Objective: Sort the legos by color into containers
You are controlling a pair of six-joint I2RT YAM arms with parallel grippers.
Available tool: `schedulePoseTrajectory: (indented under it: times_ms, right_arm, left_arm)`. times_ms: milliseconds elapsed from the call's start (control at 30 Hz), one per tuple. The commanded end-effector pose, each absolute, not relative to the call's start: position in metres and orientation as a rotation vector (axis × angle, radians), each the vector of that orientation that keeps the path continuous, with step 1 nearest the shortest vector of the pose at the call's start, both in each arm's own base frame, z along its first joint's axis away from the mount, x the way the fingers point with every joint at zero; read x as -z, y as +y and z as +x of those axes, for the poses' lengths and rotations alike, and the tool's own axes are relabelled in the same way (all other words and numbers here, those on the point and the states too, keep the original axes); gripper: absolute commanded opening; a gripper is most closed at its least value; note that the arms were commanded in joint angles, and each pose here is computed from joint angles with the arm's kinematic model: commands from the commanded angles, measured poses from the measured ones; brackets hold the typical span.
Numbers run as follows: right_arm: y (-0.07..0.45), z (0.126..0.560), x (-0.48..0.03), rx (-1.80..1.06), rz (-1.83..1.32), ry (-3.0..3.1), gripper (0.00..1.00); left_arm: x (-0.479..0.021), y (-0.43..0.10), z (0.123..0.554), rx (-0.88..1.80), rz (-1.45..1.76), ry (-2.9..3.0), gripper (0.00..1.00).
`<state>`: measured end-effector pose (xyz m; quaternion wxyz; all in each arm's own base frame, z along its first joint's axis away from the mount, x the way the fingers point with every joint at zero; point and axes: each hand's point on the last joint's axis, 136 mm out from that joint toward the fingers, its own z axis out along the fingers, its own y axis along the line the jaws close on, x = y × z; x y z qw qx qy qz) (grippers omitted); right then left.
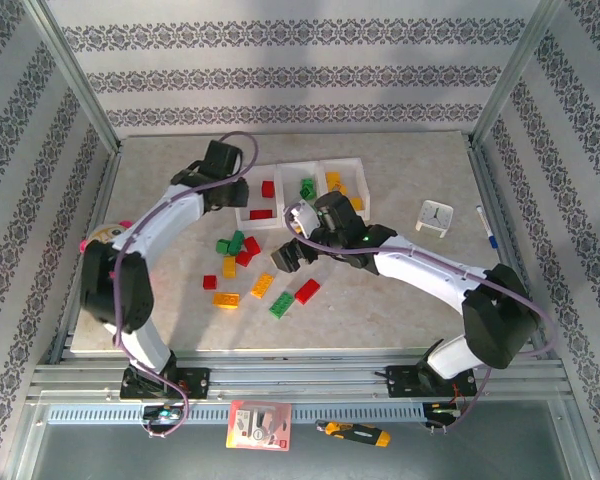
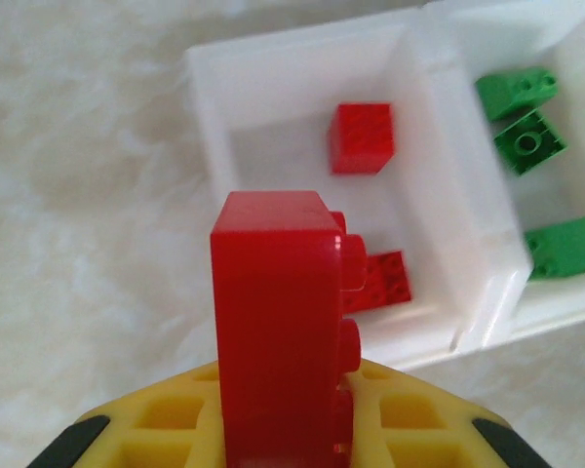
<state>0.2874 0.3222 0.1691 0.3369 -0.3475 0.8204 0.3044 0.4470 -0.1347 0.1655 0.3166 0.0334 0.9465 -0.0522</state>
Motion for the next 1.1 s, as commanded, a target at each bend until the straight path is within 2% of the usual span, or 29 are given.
schedulePoseTrajectory:
  times_ms: [0,167,267,367,467,633,867,1067]
  right_arm:
    - [0.31,0.298,-0.181,-0.737,-0.818,2.11,0.98]
    - [0.299,0.301,-0.179,-0.714,-0.775,2.127,0.98]
    - [0.296,0.301,-0.177,-0.709,-0.766,2.134,0.98]
    - [0.296,0.301,-0.176,-0.7,-0.784,2.139,0.98]
    - [0.3,0.296,-0.17,-0.68,-0.86,2.151,0.98]
    - [0.318,0.281,-0.151,-0.585,-1.079,2.161,0.98]
    - [0.345,0.268,-0.123,-0.47,-1.254,2.188,0.98]
    - [0.364,0.252,-0.092,-0.404,-1.405,2.219,0.98]
  left_arm:
    - [-0.156,-0.153,0.463,0.128,0.135,2.518,0.24]
    - [-0.13,-0.165,0.484,0.135,0.128,2.572,0.27]
    - [-0.122,-0.172,0.487,0.156,0.158,2.583,0.34]
    - [-0.131,-0.175,0.488,0.186,0.171,2.559,0.57]
    - [-0.145,-0.172,0.485,0.187,0.167,2.522,0.76]
    - [-0.173,-0.162,0.469,0.182,0.132,2.46,0.99]
    - [-0.196,-0.117,0.427,0.182,-0.058,2.392,0.99]
    - [-0.184,-0.058,0.388,0.108,-0.232,2.41,0.99]
